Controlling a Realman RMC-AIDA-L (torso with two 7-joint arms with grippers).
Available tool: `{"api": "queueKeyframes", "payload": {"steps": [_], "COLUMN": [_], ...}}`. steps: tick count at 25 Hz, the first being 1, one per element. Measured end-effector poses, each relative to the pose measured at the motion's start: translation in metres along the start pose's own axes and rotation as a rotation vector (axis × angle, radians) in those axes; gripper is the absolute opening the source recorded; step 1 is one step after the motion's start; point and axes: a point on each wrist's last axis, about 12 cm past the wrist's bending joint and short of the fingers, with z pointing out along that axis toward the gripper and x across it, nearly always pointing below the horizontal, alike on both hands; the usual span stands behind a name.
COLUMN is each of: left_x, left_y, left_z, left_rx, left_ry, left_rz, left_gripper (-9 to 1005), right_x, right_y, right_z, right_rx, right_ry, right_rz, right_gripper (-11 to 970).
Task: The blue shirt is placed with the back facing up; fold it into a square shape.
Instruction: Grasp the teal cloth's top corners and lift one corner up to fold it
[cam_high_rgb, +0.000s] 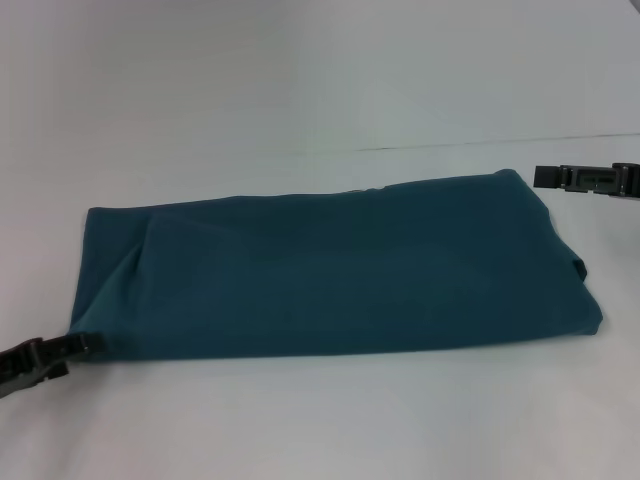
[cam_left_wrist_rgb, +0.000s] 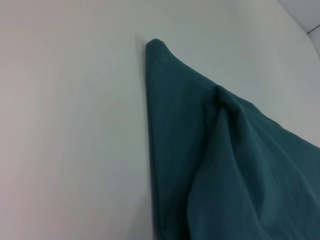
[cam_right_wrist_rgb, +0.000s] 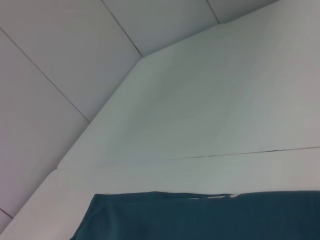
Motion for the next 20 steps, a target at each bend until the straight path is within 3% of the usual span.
{"api": "queueKeyframes", "payload": {"steps": [20], "left_x": [-0.009], "left_y": [-0.010], "left_z": [0.016], "left_rx": [-0.003], "left_ry": [0.023], "left_rz": [0.042], "left_gripper": [801], "right_x": [-0.002], "right_y": [-0.001], "right_z": [0.000], "right_rx": [0.006], "right_ry": [-0.006], "right_rz": [0.000], "right_gripper": [922]}}
